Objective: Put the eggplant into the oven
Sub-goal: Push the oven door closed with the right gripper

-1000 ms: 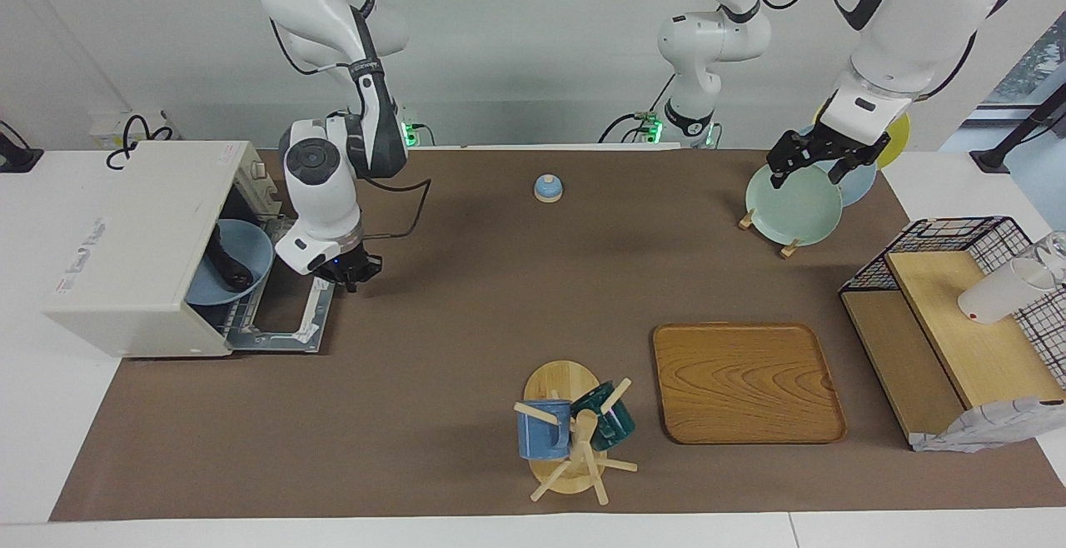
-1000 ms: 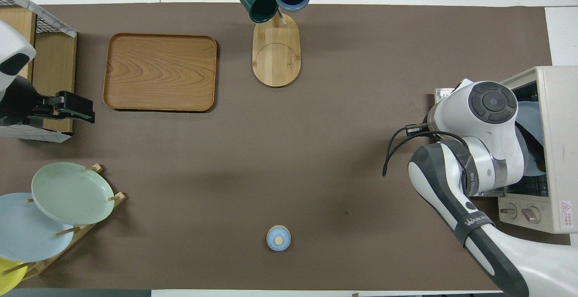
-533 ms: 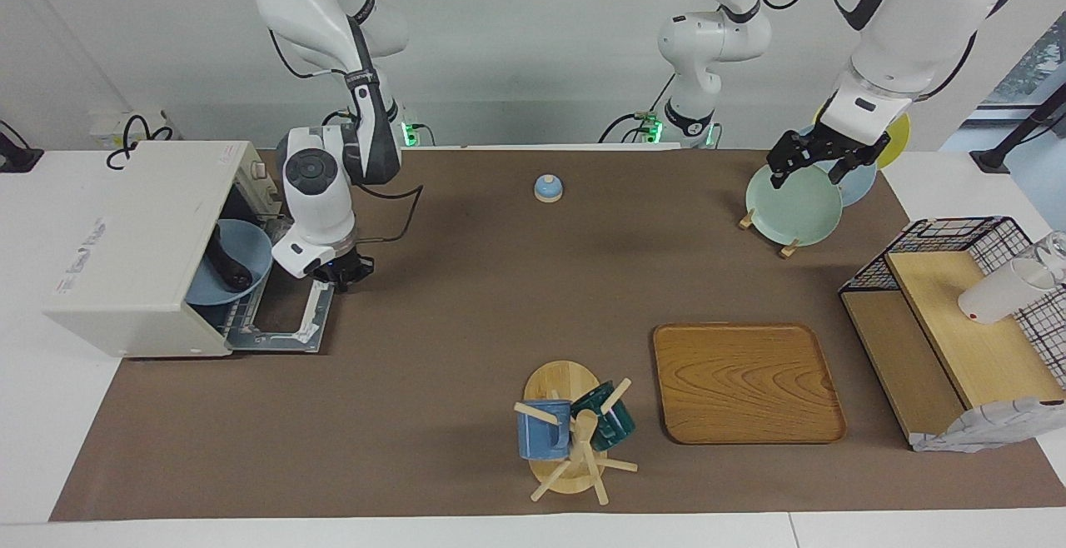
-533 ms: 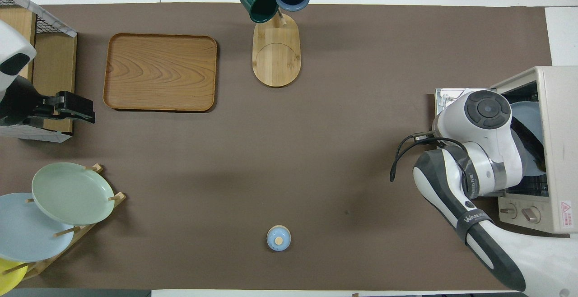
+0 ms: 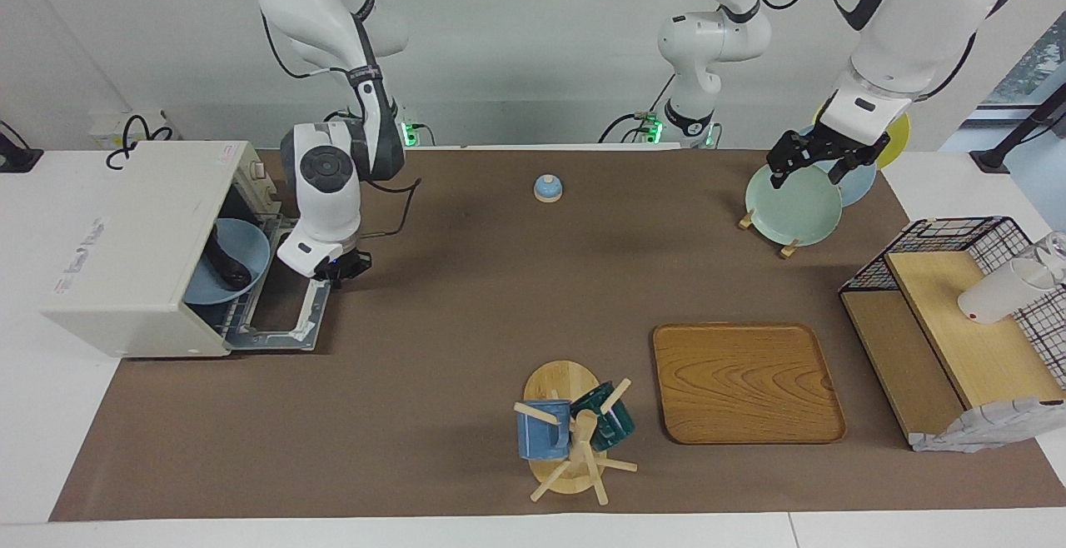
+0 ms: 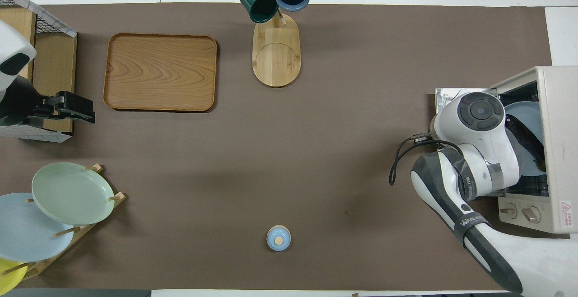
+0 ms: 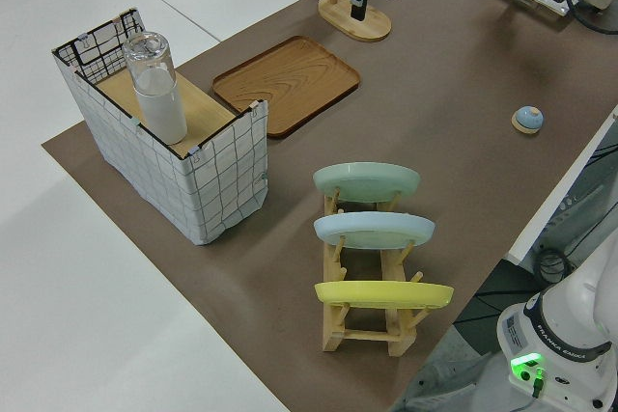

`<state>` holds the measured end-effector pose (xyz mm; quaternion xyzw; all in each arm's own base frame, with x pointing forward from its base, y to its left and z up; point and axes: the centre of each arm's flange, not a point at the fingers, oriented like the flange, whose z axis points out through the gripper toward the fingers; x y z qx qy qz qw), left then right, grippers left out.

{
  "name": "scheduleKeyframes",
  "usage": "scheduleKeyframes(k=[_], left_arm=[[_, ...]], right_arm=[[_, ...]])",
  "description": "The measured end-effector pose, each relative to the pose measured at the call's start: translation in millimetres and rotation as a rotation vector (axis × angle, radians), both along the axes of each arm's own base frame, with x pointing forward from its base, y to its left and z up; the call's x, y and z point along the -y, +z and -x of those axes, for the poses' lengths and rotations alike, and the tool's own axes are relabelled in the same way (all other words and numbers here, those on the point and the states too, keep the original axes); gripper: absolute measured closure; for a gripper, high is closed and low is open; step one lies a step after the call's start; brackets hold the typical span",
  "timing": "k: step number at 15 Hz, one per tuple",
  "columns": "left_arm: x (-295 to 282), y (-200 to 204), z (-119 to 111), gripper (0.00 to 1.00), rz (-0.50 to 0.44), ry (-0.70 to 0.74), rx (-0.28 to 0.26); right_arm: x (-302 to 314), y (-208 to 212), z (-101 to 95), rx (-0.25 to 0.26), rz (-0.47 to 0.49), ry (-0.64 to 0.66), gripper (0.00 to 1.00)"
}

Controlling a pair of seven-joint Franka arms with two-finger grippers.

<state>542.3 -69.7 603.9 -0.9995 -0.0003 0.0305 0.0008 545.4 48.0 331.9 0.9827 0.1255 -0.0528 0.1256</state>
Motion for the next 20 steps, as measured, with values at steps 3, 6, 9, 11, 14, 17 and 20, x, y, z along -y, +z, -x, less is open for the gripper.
scheduleKeyframes(k=[3,6,9,11,14,17,20], left_arm=[[0.0,0.0,0.0,0.0,0.0,0.0,0.0],[0.0,0.0,0.0,0.0,0.0,0.0,0.0],[0.0,0.0,0.0,0.0,0.0,0.0,0.0],[0.0,0.0,0.0,0.0,0.0,0.0,0.0],[0.0,0.0,0.0,0.0,0.0,0.0,0.0],[0.0,0.0,0.0,0.0,0.0,0.0,0.0],[0.0,0.0,0.0,0.0,0.0,0.0,0.0]], right_arm=[[23.4,57.2,-6.2,-0.016,0.004,0.011,0.99],[58.7,99.2,-2.3,0.001,0.013,-0.002,0.99],[105.3,123.4,2.0,0.008,0.015,0.007,0.99],[133.6,129.9,4.0,0.01,-0.001,0.015,0.99],[132.8,130.4,3.6,0.008,-0.012,0.019,0.99],[137.7,139.4,-2.1,0.019,-0.087,-0.04,0.83],[122.7,167.1,-22.2,0.035,-0.128,-0.047,0.83]])
